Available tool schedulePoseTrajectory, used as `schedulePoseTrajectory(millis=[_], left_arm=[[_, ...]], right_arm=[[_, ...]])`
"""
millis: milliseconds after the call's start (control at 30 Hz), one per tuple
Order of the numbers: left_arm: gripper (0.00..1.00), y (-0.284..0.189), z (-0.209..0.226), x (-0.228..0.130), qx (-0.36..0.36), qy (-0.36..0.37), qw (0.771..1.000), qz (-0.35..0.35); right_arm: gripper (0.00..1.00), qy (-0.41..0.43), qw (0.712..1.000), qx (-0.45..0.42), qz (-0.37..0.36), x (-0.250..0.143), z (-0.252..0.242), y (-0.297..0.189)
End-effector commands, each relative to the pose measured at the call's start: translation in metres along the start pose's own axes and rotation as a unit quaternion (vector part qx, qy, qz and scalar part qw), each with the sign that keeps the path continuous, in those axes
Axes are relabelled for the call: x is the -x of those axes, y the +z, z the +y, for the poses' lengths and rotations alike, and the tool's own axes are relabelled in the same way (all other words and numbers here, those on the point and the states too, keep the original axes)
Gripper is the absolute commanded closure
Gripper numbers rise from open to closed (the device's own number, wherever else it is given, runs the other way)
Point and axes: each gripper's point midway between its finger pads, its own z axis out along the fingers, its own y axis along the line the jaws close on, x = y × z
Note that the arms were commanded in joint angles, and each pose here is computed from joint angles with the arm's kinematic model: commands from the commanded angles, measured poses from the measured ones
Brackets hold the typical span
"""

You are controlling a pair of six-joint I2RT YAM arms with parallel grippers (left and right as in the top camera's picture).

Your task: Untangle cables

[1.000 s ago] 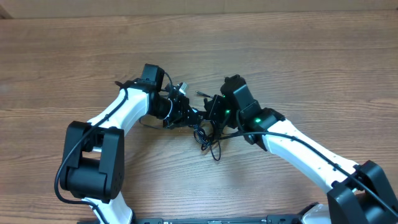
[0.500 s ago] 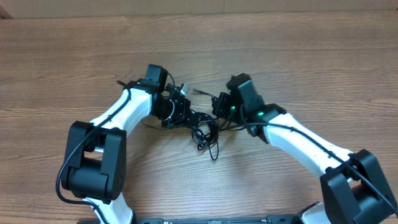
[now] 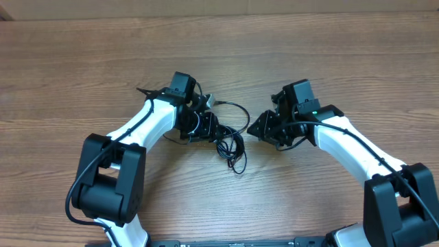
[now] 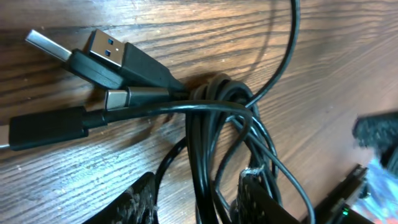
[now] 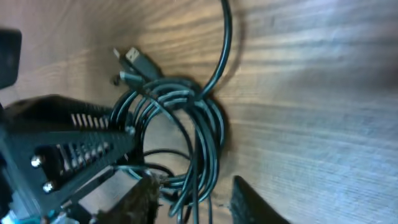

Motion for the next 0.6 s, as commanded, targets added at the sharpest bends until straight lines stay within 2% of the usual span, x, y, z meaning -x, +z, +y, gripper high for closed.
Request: schedulePoseTrajectory(millis=[0,133,267,333,400,467,567], left_arm=[[0.57,0.004,-0.002,0.004,0.017,0.006,1.000,-0.002],[0.58,0.009,-0.006,0.000,0.027,0.013,1.000,0.002],[0.69,0.011,0.004,0.001,0.068,-0.003,0.998,-0.007],[0.74,0.012,0.006,0.002,0.076,-0.004,0.997,-0.010],[0.72,0.012,0.005,0.002,0.075,-0.002,0.997,-0.012],[0.64,0.012,0.004,0.003,0.074,-0.001,0.997,-0.014],[0.64,0.012,0.005,0.003,0.075,-0.001,0.997,-0.013]], right_arm=[[0.67,-0.031,0.999,0.011,0.026,-0.016,0.011,0.006],[0.67,-0.047,0.998,0.010,0.043,-0.030,0.020,0.014],[0.58,-0.046,0.997,0.001,0.060,-0.041,0.018,0.015],[0.57,-0.047,0.997,-0.004,0.066,-0.043,0.013,0.013],[0.57,-0.039,0.997,-0.010,0.072,-0.044,0.008,0.010],[0.57,-0.057,0.995,0.007,0.084,-0.048,0.011,0.005],[0.54,-0.083,0.992,0.037,0.089,-0.050,0.021,-0.003]])
